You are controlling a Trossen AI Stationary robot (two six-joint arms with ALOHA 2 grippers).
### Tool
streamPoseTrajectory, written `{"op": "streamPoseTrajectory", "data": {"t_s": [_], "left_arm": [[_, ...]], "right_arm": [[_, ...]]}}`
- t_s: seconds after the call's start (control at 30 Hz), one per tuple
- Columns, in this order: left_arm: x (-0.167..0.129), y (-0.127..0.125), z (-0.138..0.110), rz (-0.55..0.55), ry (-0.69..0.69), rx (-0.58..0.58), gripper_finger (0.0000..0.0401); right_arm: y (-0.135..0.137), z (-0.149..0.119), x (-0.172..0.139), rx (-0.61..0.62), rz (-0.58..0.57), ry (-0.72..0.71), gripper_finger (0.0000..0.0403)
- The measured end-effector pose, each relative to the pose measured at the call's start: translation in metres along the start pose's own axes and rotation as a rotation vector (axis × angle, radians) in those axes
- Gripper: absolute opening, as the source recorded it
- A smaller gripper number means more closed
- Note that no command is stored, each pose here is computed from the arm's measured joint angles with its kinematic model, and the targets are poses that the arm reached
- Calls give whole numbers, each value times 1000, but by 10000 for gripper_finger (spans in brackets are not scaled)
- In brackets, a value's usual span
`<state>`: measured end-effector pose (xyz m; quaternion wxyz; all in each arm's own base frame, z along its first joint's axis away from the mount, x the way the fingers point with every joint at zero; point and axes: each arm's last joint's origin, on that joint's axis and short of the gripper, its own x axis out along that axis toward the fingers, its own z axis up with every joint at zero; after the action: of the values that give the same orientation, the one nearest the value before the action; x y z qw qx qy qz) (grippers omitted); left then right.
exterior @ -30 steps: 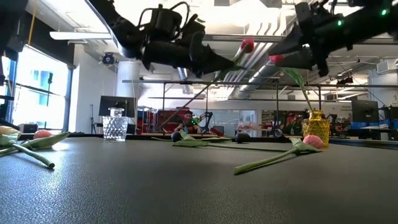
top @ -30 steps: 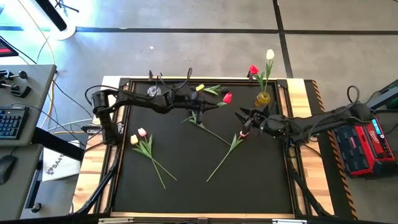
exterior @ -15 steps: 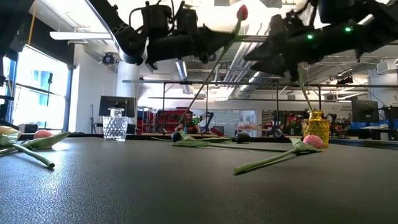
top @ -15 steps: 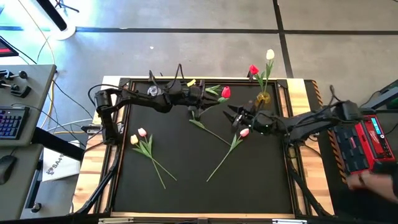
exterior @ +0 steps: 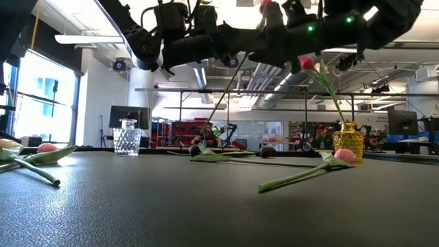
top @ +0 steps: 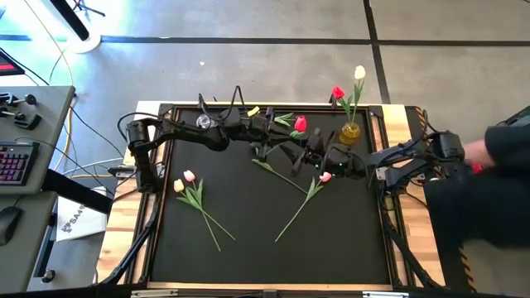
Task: Sort flowers into vase by color
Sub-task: Put the red flower into the yellow flower vase
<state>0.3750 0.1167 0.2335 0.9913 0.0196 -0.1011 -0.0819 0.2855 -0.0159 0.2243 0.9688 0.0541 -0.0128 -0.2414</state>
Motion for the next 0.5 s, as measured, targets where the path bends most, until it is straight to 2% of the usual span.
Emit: {"op": "streamPoseTrajectory", "data": {"t_s": [0.1,0.17,0.37,0.4,0.5], "left_arm": [[0,0,0,0,-1,-15,0],[0,0,0,0,0,-17,0],[0,0,-1,5,6,-36,3],[0,1,-1,6,12,-39,5],[0,1,-4,13,34,-62,14]], "right_arm": [[0,2,0,-5,1,-6,176],[-1,3,0,-3,-8,-10,152],[-6,1,2,-2,-31,18,26],[-7,0,2,-6,-35,27,14],[-10,-2,3,-5,-58,53,17]]}}
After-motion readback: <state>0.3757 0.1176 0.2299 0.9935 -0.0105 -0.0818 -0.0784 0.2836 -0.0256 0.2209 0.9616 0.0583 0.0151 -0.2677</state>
